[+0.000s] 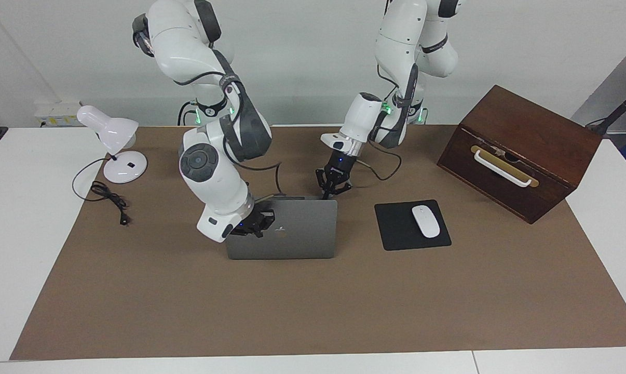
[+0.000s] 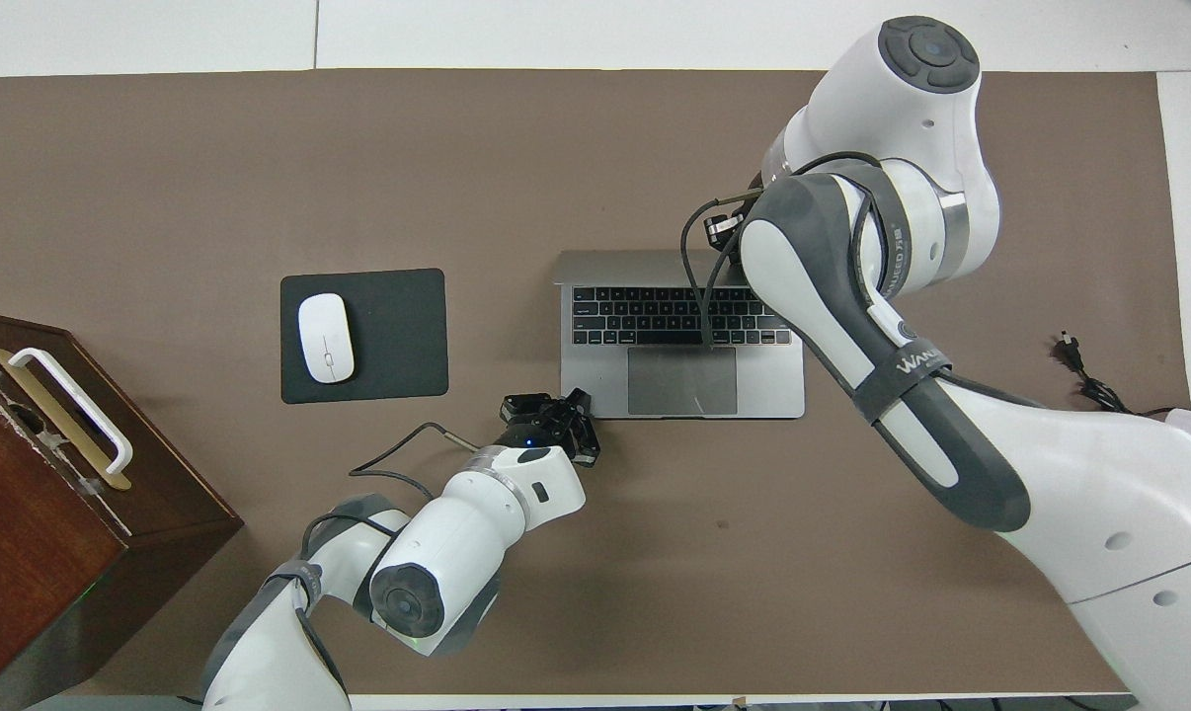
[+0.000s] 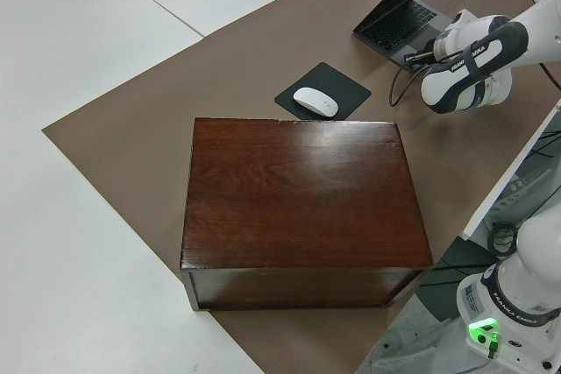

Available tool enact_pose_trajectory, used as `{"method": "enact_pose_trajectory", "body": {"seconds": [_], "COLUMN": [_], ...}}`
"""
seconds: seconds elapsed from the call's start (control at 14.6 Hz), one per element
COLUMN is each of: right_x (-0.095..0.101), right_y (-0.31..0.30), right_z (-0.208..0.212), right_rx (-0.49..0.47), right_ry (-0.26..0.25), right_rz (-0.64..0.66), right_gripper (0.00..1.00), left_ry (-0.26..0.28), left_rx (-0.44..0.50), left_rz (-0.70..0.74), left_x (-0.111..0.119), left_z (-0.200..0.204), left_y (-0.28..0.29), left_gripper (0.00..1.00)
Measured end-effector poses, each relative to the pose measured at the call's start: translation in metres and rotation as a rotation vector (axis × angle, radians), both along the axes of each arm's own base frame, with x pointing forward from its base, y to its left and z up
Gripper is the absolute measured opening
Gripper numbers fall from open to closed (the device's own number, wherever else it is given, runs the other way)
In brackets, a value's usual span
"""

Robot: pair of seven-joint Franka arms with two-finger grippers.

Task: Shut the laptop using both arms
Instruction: 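Push the laptop lid down with the right gripper toward the keyboard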

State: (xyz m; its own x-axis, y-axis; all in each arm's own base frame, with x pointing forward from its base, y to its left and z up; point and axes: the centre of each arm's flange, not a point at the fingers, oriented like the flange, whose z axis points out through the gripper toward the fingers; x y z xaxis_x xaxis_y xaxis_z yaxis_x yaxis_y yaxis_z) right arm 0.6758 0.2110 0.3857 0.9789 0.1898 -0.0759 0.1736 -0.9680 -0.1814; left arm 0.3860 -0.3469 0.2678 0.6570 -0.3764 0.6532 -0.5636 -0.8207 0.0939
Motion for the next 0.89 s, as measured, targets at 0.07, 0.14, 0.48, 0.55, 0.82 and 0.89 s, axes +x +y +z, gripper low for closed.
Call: {"method": "enact_pose_trajectory", "body": {"seconds": [0.07,0.14,0.48,0.55,0.82,0.89], "right_x": [-0.002,-0.004,-0.012,-0.013,-0.018,-0.021], "right_y": [0.000,0.001,0.001,0.001,0.001,0.001], "right_z": [-0.004,-0.009,-0.027,-0.028,-0.033,-0.035], "right_rx": [-0.002,-0.005,-0.016,-0.017,-0.023,-0.025], "right_ry": [0.009,0.018,0.056,0.060,0.073,0.079], "right_rz": [0.002,0.003,0.009,0.010,0.012,0.013], "right_gripper": [0.01,0.01,0.01,0.01,0.01,0.01], "left_ry": [-0.002,-0.004,-0.008,-0.008,-0.015,-0.016], "left_rx": [0.002,0.005,0.009,0.009,0.017,0.018], "left_rz": [-0.004,-0.008,-0.013,-0.014,-0.026,-0.028], "left_x": [0.000,0.000,0.000,0.000,0.000,0.000], "left_z": [0.000,0.000,0.000,0.000,0.000,0.000], "left_y": [0.000,0.000,0.000,0.000,0.000,0.000], "left_gripper": [0.01,0.01,0.01,0.01,0.01,0.01]}}
